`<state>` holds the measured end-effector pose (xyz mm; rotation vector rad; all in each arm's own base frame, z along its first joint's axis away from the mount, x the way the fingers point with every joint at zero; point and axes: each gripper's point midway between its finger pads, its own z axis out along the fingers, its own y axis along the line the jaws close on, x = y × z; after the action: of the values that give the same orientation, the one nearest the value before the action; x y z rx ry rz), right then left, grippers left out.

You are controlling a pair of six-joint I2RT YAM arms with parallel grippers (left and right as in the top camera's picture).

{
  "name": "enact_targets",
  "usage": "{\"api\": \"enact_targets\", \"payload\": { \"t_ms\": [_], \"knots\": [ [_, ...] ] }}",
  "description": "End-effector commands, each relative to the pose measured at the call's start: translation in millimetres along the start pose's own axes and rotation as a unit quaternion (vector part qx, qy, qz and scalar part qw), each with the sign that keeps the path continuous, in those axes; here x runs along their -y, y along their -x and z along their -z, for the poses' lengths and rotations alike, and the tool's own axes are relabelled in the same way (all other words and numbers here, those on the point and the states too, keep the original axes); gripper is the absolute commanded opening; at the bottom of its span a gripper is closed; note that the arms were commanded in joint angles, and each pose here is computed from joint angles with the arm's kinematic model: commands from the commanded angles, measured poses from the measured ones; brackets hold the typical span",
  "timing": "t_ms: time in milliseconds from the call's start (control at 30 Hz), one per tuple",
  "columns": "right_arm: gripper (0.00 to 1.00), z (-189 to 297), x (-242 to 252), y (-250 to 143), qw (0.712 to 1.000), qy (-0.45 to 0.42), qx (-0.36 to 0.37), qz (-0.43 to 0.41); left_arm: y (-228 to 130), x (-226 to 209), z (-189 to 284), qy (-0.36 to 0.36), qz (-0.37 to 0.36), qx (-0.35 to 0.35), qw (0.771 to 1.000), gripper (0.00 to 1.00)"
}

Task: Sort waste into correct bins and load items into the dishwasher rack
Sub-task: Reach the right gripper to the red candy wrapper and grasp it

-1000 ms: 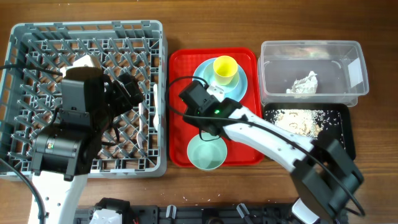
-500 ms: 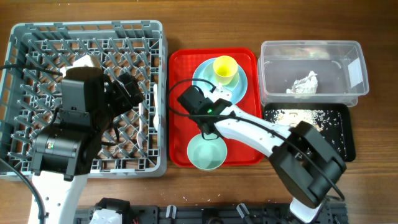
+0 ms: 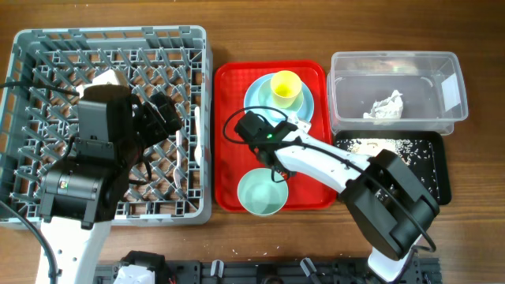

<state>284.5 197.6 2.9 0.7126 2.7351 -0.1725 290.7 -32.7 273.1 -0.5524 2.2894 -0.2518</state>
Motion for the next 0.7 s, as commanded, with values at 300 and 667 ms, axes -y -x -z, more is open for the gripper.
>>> {"api": "enact_targets", "payload": {
  "t_ms": [300, 667],
  "knots": [
    [0.39, 99.4, -7.4, 61.4, 0.99, 0.114, 0.072, 0.04, 4.2, -1.5, 1.7, 0.002, 0.003, 0.007, 1.0, 1.0],
    [0.55, 57.2, 54.5, 10.6, 0.972, 0.014, -0.017, -0.235, 4.3, -1.4, 1.8, 0.002, 0.003, 0.007, 1.0, 1.0]
  ]
}}
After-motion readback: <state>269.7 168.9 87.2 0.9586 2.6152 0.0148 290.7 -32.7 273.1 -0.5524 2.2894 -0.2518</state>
